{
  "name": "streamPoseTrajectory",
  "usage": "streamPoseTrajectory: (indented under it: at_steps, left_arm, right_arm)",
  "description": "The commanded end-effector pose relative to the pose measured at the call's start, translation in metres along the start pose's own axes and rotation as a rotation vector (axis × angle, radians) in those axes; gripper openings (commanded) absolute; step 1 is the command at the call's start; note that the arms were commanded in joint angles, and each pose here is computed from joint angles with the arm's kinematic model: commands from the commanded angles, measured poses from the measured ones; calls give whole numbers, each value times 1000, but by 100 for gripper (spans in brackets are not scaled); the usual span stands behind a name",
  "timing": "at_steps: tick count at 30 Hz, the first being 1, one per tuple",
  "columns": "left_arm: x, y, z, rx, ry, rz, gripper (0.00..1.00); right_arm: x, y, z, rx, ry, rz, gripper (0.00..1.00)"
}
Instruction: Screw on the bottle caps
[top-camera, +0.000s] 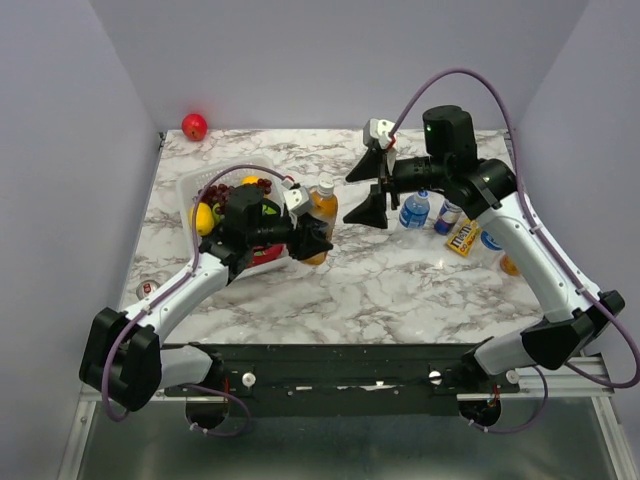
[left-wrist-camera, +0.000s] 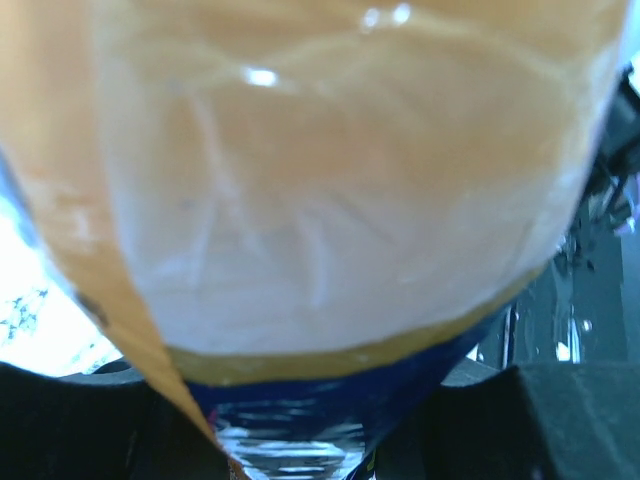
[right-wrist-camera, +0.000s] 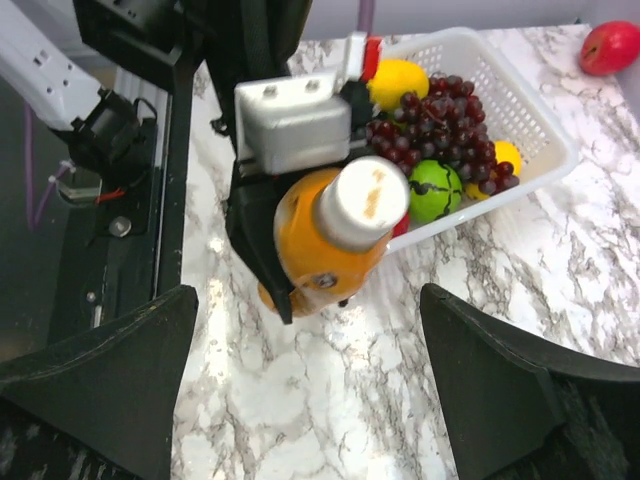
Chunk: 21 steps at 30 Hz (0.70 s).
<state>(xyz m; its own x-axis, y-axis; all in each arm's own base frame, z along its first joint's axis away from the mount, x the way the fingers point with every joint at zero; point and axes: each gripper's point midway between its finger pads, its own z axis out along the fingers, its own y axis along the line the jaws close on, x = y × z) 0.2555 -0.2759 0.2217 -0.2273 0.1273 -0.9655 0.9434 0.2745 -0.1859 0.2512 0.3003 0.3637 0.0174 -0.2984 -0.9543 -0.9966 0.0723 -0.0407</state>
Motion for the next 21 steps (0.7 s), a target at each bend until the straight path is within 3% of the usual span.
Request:
streamPoseTrajectory:
  at_steps: [1, 5, 12, 21]
  left_arm:
    - [4, -16, 3, 83, 40, 61, 0]
    - [1, -22, 5, 108, 40, 59, 0]
    - [-3, -22, 7, 109, 34, 54, 0]
    - [-6, -17, 9, 100, 8, -27, 0]
  right_arm:
    - [-33, -4, 1, -28, -104, -33, 100]
    - [-42, 2, 12, -132, -173, -40, 99]
    - [-37, 19, 27, -265, -183, -17, 100]
    - [-32, 27, 25, -270, -176, -18, 99]
